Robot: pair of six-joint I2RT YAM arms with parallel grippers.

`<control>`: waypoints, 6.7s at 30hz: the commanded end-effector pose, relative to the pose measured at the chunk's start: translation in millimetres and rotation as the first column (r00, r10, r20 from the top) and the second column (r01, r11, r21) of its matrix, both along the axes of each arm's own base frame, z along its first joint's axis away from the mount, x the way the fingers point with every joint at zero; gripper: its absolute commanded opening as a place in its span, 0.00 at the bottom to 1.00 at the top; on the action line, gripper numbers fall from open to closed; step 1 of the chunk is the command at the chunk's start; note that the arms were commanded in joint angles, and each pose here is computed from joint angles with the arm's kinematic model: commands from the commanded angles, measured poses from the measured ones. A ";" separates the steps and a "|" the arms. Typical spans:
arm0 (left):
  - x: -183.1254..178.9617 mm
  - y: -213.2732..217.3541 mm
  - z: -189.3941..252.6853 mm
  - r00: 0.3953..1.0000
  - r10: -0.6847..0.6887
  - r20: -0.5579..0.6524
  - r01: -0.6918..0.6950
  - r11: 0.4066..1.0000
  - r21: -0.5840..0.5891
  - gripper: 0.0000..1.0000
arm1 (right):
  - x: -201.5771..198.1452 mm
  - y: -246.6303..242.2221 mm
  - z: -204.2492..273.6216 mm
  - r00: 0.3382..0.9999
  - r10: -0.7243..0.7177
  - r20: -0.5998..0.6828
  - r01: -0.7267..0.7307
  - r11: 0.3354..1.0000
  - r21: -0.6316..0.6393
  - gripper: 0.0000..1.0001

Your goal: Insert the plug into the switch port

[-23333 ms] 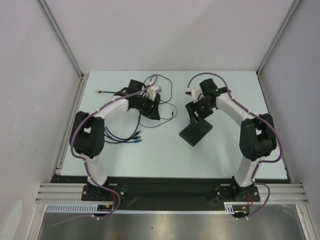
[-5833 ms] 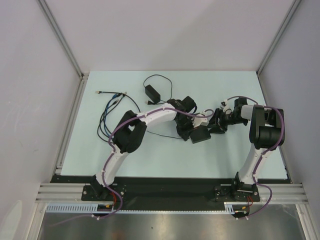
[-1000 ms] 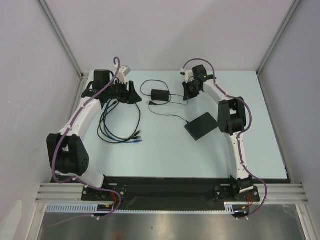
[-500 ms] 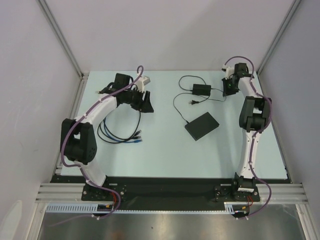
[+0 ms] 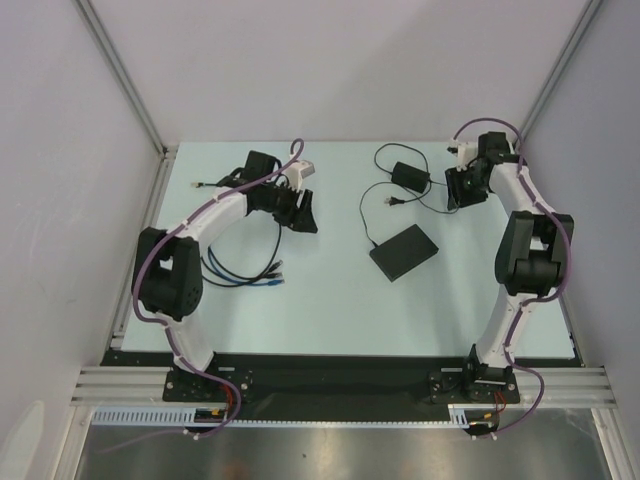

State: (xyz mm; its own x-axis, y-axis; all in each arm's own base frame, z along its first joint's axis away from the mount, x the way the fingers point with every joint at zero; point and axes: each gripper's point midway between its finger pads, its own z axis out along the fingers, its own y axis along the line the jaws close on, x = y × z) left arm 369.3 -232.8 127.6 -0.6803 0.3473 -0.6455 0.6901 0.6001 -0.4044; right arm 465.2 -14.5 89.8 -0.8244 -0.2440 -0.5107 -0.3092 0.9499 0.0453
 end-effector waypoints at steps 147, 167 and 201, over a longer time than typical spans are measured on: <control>9.6 94.6 -101.5 0.991 0.131 -0.015 -0.107 0.867 0.487 0.45 | -36.3 141.2 33.9 0.972 0.231 -0.042 -0.210 0.935 0.285 0.88; 130.0 47.2 23.7 0.958 0.229 0.169 -0.263 0.941 0.214 0.00 | -36.9 133.0 34.3 0.978 0.204 -0.046 -0.182 0.938 0.295 0.88; -112.6 129.6 -64.1 0.793 -0.599 0.112 0.524 0.764 0.375 0.49 | -63.5 157.3 56.1 0.940 0.341 -0.014 -0.310 0.869 0.385 0.89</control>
State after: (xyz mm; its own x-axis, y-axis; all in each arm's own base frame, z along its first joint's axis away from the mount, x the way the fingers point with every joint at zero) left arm 235.6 -93.6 50.4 -0.3592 0.8145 -0.4555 0.9306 0.2755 -0.2412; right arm 405.8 135.8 127.0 -0.8099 -0.2900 -0.5099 -0.5344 0.7233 0.4373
